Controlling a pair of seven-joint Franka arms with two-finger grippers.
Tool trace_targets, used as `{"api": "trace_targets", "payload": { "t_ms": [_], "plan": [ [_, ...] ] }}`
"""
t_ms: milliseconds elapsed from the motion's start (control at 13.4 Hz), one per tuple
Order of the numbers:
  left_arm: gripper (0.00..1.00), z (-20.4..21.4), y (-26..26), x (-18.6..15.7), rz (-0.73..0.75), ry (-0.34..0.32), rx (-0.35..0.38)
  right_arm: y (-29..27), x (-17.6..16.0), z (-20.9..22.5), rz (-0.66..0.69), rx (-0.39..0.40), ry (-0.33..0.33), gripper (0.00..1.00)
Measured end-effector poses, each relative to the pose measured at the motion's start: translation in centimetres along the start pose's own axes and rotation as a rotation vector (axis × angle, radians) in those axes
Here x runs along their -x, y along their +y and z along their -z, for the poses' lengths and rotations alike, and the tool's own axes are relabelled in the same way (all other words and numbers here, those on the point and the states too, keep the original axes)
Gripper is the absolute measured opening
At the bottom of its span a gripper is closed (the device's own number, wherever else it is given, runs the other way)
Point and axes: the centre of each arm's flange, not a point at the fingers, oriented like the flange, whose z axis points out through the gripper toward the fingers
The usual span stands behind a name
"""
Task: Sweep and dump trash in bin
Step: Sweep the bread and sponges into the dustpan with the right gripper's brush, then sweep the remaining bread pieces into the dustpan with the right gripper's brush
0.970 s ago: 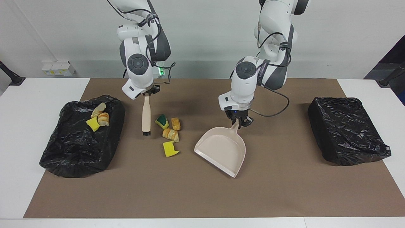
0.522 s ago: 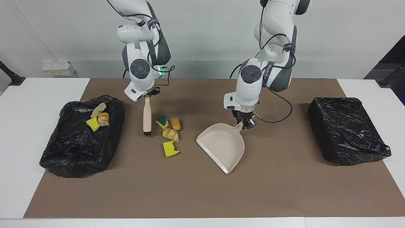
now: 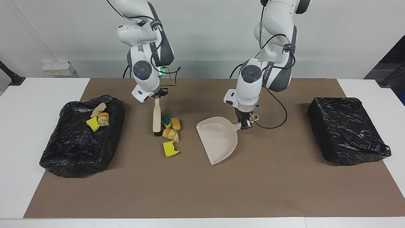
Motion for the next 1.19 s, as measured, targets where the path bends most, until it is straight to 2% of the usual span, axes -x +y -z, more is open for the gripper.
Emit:
{"api": "trace_targets", "payload": {
  "t_ms": [448,821,1045,1194],
  "plan": [
    [0.33,-0.5,1.1,0.4,-0.090,-0.003,-0.011,-4.1,-0.7,-0.9,0.002,-0.119,0.034,0.26],
    [0.33,-1.3,3.4,0.1,-0.148,-0.013,-0.052,-12.3,-0.3,-1.1,-0.001,-0.274,0.066,0.26],
    [0.33,-2.2,4.3,0.6,-0.165,-0.009,-0.071,-15.6,-0.1,0.5,0.003,-0.382,0.069,0.26],
    [0.33,-2.3,4.4,0.8,-0.165,-0.003,-0.078,-16.7,-0.2,2.7,0.021,-0.413,0.085,0.26]
  ]
}}
